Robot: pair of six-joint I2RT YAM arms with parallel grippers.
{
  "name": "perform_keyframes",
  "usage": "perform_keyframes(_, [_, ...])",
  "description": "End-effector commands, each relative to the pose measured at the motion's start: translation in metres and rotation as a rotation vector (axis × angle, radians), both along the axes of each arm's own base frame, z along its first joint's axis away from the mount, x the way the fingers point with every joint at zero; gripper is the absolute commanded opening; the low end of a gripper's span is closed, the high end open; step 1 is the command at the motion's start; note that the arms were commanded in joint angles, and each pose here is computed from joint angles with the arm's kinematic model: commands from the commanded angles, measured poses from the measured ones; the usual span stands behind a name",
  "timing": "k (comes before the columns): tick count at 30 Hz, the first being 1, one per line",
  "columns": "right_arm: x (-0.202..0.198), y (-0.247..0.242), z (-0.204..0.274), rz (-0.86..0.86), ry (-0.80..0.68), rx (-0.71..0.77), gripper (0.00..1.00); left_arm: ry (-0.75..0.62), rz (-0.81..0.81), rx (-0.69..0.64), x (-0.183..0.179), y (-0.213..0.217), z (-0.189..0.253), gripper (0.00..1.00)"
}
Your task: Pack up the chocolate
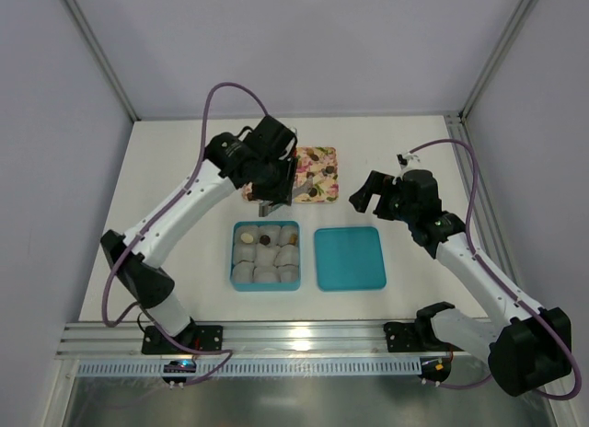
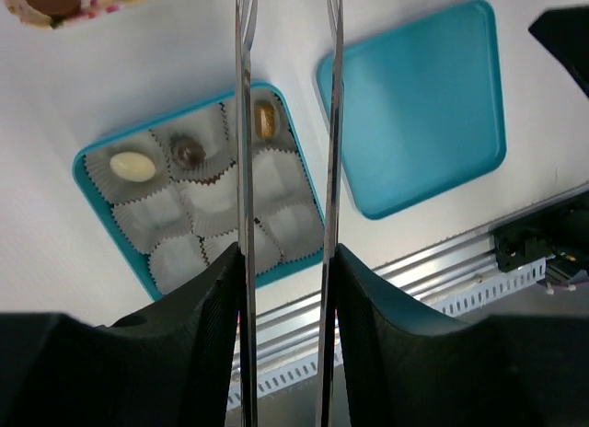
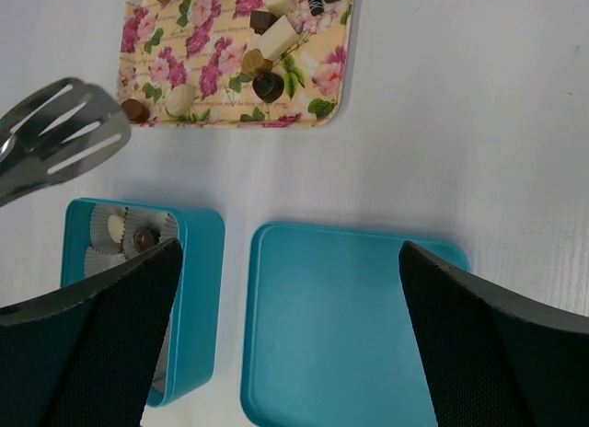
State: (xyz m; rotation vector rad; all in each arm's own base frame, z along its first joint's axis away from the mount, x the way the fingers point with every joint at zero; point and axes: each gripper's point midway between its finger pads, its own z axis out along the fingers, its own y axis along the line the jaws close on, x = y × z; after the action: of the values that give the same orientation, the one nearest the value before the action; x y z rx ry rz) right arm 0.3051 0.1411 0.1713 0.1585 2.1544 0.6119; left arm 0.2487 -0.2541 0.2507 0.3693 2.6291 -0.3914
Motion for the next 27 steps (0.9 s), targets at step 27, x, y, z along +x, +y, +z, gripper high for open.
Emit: perform_keyframes(27, [-0.004, -0.002, 0.024, 0.032, -0.07, -0.032, 1.0, -0.006, 0.076, 0.09, 0.161, -0.057, -0.097, 0.42])
